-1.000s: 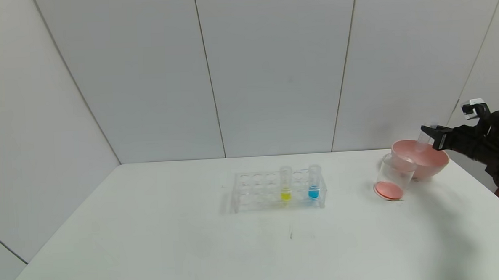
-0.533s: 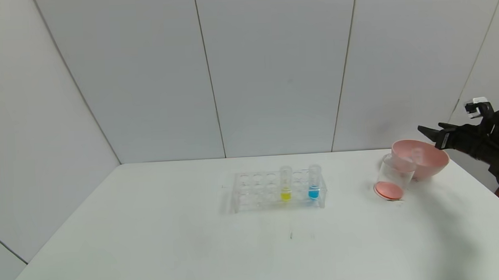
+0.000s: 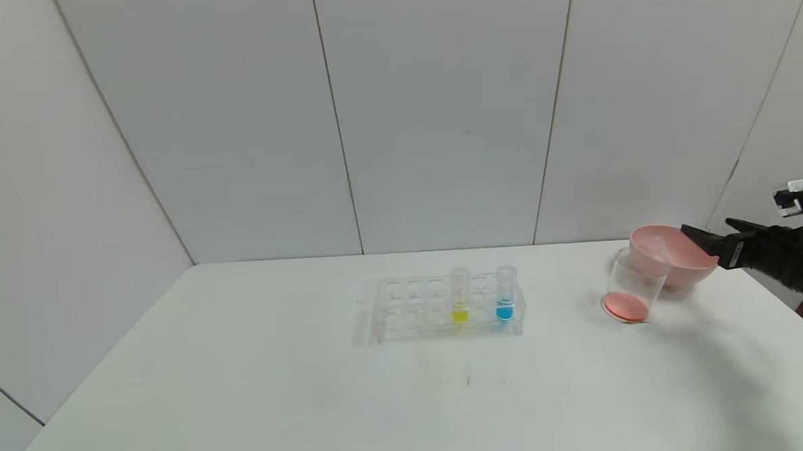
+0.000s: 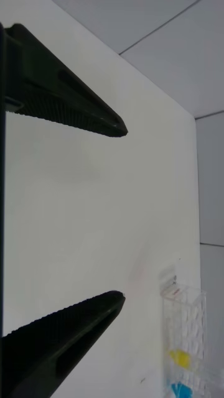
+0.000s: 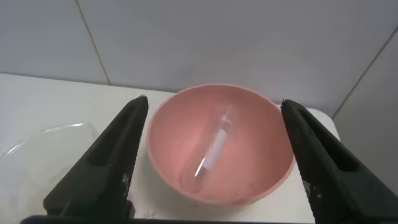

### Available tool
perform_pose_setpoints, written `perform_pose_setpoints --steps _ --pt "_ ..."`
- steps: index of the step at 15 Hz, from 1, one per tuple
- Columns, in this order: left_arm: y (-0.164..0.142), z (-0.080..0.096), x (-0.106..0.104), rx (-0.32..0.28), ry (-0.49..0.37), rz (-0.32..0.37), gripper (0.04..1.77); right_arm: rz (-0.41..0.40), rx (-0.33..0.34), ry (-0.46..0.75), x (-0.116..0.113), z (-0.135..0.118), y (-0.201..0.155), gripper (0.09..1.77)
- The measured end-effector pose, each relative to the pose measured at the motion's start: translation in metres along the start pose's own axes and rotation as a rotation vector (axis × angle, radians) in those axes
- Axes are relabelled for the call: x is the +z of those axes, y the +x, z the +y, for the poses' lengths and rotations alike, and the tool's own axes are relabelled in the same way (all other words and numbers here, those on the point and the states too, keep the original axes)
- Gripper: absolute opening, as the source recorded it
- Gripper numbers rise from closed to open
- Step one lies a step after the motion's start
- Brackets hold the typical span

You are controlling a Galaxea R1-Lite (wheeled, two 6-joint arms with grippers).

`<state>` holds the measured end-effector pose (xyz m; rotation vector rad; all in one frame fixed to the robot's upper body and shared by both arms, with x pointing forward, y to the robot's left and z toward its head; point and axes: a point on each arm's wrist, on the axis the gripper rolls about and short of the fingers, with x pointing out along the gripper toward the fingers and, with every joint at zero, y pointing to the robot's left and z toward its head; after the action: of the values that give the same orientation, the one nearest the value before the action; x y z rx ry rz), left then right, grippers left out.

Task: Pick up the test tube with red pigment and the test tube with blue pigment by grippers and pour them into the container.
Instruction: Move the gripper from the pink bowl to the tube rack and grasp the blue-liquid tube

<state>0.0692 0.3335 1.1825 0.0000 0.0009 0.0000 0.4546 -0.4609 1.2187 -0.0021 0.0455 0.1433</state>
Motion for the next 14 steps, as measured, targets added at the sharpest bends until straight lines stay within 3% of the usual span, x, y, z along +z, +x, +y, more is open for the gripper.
perform_pose_setpoints --steps 5,14 --pt "0.0 0.0 0.0 0.0 0.0 0.0 1.76 0.034 0.018 0.052 0.007 0.047 -0.057 1.62" --pt "0.0 0.0 0.0 0.0 0.0 0.0 1.76 0.048 -0.037 0.055 0.018 0.206 -0.112 1.68"
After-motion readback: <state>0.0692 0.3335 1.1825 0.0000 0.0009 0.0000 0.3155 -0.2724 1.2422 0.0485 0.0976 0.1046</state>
